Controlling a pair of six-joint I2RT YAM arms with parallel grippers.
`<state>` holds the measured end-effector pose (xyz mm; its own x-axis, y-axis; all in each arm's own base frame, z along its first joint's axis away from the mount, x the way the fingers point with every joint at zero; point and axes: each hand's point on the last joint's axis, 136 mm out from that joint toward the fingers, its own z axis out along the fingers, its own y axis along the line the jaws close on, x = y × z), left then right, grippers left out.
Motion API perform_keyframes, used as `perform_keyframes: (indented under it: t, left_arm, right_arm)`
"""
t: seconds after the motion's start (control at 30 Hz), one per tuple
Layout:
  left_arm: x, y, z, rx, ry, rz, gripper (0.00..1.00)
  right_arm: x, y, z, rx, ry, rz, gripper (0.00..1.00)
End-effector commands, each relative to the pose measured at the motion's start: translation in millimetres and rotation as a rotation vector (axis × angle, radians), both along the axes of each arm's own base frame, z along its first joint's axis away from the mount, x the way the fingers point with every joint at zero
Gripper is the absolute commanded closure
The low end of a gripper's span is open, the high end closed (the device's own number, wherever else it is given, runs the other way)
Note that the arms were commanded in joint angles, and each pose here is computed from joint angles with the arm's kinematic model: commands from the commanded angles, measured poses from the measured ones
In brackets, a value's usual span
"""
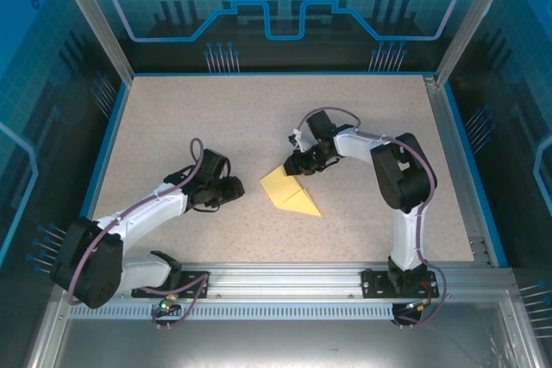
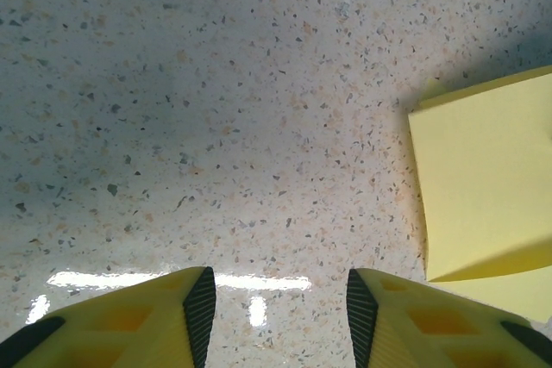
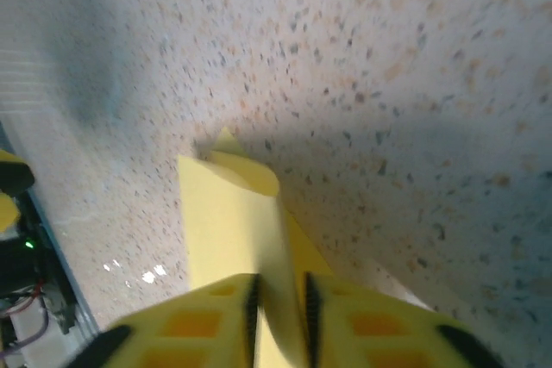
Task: Fold a paper plane with a square sheet of paper (pick it up from the middle)
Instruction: Rotate the paper at the center of the table.
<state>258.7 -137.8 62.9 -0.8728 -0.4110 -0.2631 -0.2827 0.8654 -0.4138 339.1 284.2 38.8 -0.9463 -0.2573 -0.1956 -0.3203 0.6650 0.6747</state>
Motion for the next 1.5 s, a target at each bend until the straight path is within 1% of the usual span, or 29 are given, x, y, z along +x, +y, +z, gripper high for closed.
perform_keyframes:
  t: [0.0, 0.07, 0.13, 0.37, 0.4, 0.47, 0.5, 0.53, 0.6, 0.63, 0.67, 0.7, 0.8, 0.83, 0.87, 0.9, 0.93, 1.0, 1.07, 1.17, 1.27, 1.47]
  left_arm:
    - [6, -4, 6, -0.006, -0.010, -0.033, 0.53]
    - [6, -5, 6, -0.007, -0.009, -0.035, 0.53]
    - [6, -5, 5, -0.010, -0.007, -0.035, 0.53]
    - [9, -10, 5, -0.028, -0.004, -0.047, 0.53]
    - [10, -12, 6, -0.033, -0.005, -0.050, 0.53]
    - [11, -14, 6, -0.037, -0.004, -0.056, 0.53]
    - [11, -14, 5, -0.039, -0.003, -0.059, 0.53]
    - [12, -15, 5, -0.041, -0.002, -0.063, 0.53]
    - [12, -17, 6, -0.043, -0.001, -0.073, 0.53]
    - [13, -18, 7, -0.047, -0.002, -0.079, 0.53]
    - [12, -19, 6, -0.050, 0.001, -0.082, 0.53]
    - [13, -20, 7, -0.054, 0.001, -0.087, 0.53]
    - [14, -24, 7, -0.071, 0.005, -0.095, 0.53]
    - [14, -26, 7, -0.083, 0.006, -0.095, 0.52]
    - [15, -28, 7, -0.096, 0.006, -0.095, 0.52]
    - [15, -31, 6, -0.113, 0.009, -0.095, 0.52]
    - [17, -35, 6, -0.134, 0.012, -0.095, 0.52]
    - [20, -43, 5, -0.171, 0.020, -0.099, 0.52]
    - [23, -49, 4, -0.206, 0.030, -0.099, 0.52]
    - [28, -59, 2, -0.249, 0.045, -0.103, 0.52]
    - [31, -66, -1, -0.277, 0.065, -0.106, 0.51]
    - [36, -78, -5, -0.315, 0.098, -0.112, 0.50]
  right_arm:
    - [3, 0, 5, 0.086, 0.019, -0.018, 0.87]
    - [5, -2, 7, 0.101, 0.009, -0.042, 0.93]
    - [10, -7, 7, 0.111, 0.003, -0.083, 0.94]
    - [27, -24, 14, 0.182, -0.039, -0.256, 0.94]
    - [26, -27, 13, 0.181, -0.041, -0.281, 0.92]
    - [26, -33, 10, 0.159, -0.043, -0.312, 0.92]
    - [25, -36, 8, 0.145, -0.046, -0.328, 0.88]
    - [25, -41, 6, 0.131, -0.044, -0.345, 0.80]
    - [23, -52, 3, 0.091, -0.034, -0.369, 0.71]
    - [22, -57, 5, 0.076, -0.037, -0.374, 0.64]
    - [22, -62, 10, 0.070, -0.047, -0.379, 0.60]
    - [19, -69, 12, 0.049, -0.042, -0.387, 0.58]
    - [12, -85, 35, 0.013, -0.100, -0.393, 0.55]
    - [7, -87, 45, 0.010, -0.124, -0.382, 0.57]
    - [1, -85, 51, 0.020, -0.134, -0.367, 0.61]
    - [-8, -78, 58, 0.044, -0.142, -0.338, 0.70]
    - [-17, -72, 61, 0.057, -0.138, -0.311, 0.76]
    - [-33, -59, 65, 0.056, -0.135, -0.255, 0.83]
    - [-54, -52, 55, 0.044, -0.103, -0.227, 0.88]
    - [-77, -39, 46, 0.046, -0.082, -0.187, 0.90]
    - [-89, -31, 37, 0.045, -0.060, -0.159, 0.90]
    - [-86, -28, 19, 0.019, -0.036, -0.147, 0.90]
